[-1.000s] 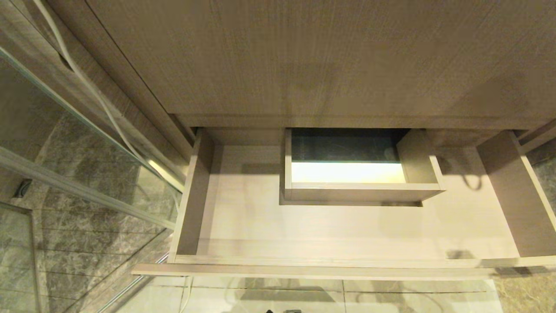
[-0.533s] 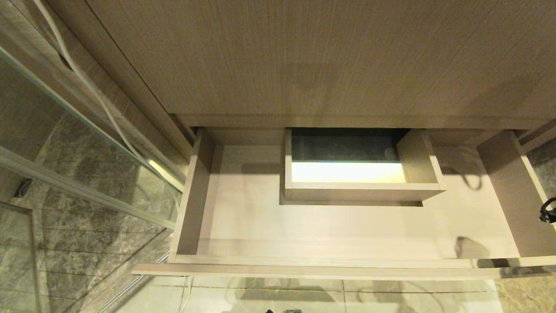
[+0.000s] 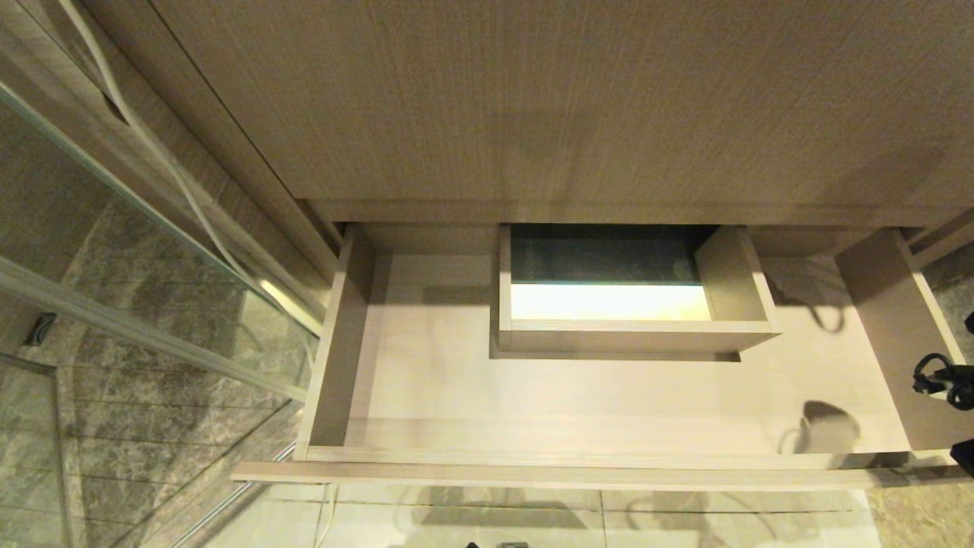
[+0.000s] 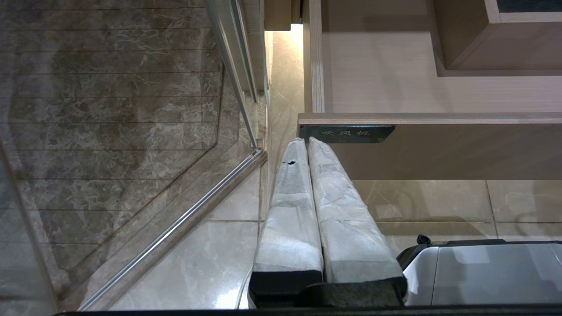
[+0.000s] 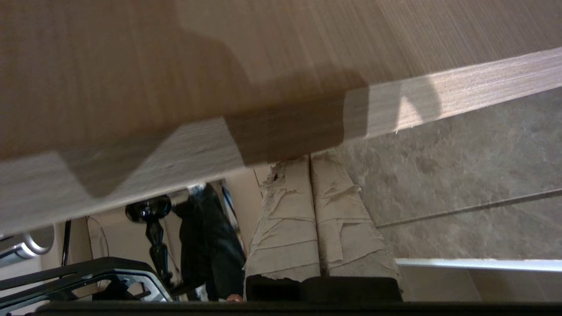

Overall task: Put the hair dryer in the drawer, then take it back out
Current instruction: Close the drawer

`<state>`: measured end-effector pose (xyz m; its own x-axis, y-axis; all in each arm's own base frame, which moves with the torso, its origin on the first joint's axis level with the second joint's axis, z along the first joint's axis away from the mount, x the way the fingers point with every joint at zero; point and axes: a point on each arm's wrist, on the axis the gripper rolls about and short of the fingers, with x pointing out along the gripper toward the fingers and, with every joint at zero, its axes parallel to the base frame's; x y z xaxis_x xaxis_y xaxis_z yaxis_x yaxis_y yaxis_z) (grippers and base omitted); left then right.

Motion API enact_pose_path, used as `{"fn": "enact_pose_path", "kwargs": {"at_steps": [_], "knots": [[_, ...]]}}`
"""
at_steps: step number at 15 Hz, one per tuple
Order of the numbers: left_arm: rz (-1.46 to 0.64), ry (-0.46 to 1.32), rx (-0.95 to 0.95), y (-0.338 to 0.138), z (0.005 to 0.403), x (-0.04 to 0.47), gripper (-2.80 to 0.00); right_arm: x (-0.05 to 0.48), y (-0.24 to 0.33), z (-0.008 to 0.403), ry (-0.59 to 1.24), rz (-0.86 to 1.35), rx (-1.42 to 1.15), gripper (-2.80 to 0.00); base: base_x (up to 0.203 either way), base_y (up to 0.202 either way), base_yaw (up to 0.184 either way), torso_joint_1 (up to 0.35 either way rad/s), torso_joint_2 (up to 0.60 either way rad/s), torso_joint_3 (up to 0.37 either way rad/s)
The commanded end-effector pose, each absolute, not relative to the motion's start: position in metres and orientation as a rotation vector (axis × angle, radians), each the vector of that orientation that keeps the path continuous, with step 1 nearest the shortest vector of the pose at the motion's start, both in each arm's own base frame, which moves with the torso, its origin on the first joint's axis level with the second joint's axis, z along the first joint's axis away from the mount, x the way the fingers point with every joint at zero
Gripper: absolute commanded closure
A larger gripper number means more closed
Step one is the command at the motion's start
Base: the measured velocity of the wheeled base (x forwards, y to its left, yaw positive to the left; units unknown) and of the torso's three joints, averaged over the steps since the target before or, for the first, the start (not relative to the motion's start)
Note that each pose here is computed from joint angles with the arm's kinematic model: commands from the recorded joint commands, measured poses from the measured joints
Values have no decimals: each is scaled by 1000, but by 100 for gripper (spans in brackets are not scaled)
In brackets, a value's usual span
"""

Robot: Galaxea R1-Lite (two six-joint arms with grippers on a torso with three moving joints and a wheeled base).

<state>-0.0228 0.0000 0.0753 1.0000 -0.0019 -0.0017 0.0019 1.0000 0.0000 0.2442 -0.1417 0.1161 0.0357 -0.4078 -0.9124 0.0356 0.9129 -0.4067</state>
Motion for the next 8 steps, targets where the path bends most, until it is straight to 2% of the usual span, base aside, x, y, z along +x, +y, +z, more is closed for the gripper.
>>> {"fn": "enact_pose_path", "kwargs": {"at_steps": [1,6,8], "knots": [[-2,2,0,0,75,-23,0,250,-145,110,1499,-349,-310,0,0,0,0,0,0,0],[-2,2,0,0,75,-23,0,268,-151,119,1327,-417,-349,0,0,0,0,0,0,0],[-2,2,0,0,75,-23,0,282,-154,133,1154,-474,-381,0,0,0,0,0,0,0]]}}
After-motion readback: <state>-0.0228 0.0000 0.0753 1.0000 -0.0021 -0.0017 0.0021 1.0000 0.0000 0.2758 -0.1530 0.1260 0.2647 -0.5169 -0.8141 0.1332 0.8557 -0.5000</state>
